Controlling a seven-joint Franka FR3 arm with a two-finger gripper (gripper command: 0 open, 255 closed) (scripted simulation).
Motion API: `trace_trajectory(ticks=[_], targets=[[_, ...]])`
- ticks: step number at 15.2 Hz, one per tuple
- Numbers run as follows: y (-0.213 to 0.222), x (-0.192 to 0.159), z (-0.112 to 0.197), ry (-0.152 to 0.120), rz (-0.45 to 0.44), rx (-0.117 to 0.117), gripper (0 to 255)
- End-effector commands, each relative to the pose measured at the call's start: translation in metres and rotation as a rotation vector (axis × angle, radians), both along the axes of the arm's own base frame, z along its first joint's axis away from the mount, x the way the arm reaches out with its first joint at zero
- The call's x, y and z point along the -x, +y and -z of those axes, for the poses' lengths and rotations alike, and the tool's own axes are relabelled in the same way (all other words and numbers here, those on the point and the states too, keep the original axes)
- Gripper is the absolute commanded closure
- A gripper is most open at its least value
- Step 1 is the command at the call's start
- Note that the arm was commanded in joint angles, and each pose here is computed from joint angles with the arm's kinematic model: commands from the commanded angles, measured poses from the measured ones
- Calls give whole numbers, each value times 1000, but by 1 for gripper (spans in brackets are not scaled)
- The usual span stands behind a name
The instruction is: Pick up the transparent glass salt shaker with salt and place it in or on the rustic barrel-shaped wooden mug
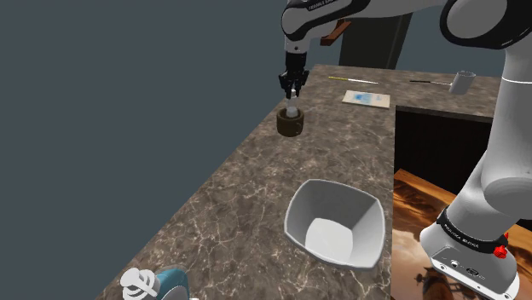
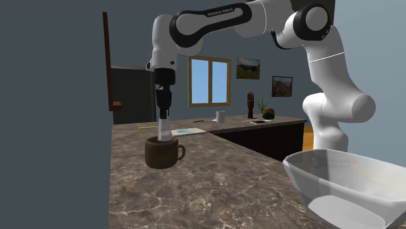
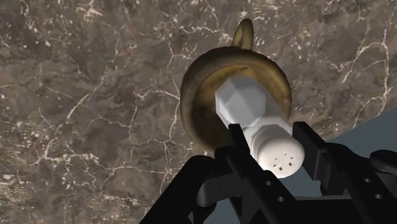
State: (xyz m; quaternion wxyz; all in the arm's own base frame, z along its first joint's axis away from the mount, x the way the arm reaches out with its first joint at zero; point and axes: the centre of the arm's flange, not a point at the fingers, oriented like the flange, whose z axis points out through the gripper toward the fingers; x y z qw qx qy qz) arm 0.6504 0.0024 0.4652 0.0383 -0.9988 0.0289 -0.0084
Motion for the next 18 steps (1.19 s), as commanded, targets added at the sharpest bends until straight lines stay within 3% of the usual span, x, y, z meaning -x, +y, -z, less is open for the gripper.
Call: trace_trajectory(ticks=[1,6,10,18], targets=[[0,0,1,2,0,0,0],[0,0,1,2,0,0,0],[-4,1,-49,2,0,0,0],[-4,1,-49,2,0,0,0]])
